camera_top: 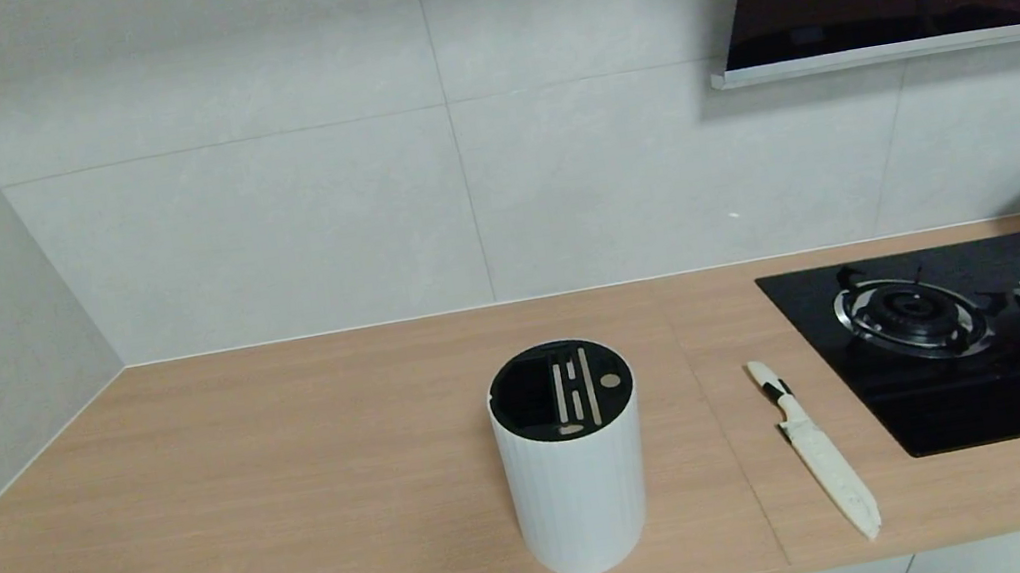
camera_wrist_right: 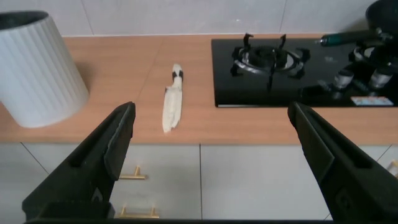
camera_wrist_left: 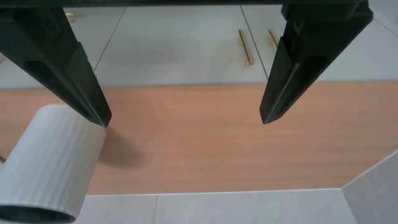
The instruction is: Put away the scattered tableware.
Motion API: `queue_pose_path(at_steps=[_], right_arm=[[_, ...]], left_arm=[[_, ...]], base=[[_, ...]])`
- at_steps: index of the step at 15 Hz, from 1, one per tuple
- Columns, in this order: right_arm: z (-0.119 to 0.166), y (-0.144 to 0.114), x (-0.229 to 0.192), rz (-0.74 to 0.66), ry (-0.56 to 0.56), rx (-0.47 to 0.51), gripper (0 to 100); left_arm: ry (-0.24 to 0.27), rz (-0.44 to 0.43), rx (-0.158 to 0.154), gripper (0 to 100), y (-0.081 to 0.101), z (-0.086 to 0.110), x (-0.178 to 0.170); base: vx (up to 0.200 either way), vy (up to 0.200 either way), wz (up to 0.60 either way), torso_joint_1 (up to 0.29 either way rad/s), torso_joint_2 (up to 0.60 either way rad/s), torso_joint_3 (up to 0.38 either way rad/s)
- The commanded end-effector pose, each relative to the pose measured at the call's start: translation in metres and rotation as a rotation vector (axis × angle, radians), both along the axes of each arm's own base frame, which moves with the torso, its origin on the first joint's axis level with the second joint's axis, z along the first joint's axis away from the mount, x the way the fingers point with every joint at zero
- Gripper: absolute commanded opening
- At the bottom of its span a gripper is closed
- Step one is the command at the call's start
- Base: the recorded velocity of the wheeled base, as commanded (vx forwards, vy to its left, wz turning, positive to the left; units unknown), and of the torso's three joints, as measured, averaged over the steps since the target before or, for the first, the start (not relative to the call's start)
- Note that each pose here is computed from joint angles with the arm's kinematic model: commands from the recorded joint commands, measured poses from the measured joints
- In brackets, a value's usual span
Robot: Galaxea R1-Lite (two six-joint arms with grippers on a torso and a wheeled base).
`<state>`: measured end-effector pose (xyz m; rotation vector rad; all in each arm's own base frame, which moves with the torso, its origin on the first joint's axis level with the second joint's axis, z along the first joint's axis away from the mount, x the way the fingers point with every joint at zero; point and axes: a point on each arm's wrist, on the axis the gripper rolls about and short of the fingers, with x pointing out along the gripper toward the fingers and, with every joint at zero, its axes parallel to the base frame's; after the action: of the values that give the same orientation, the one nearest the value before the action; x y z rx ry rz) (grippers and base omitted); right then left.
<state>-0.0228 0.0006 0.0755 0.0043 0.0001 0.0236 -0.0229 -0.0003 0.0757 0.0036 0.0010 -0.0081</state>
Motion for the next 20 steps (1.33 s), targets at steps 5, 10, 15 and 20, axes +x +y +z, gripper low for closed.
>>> queue_pose_path(at_steps=[5, 10, 15, 20], right_arm=[[0.000, 0.000, 0.000, -0.002, 0.000, 0.002, 100], [0.000, 0.000, 0.000, -0.005, 0.000, 0.000, 100], [0.042, 0.000, -0.013, 0.014, -0.147, 0.055, 100], [0.079, 0.007, 0.002, 0.353, 0.046, 0.057, 100]], left_arm=[[0.002, 0.002, -0.001, 100, 0.000, 0.000, 0.000], [0.002, 0.002, -0.002, 100, 0.000, 0.000, 0.000], [0.000, 0.000, -0.001, 100, 0.000, 0.000, 0.000], [0.002, 0.002, -0.002, 100, 0.000, 0.000, 0.000]], base=[[0.000, 0.000, 0.00, 0.029, -0.07, -0.032], [0.000, 0.000, 0.00, 0.000, 0.00, 0.000], [0.000, 0.000, 0.00, 0.000, 0.00, 0.000], [0.000, 0.000, 0.00, 0.000, 0.00, 0.000]])
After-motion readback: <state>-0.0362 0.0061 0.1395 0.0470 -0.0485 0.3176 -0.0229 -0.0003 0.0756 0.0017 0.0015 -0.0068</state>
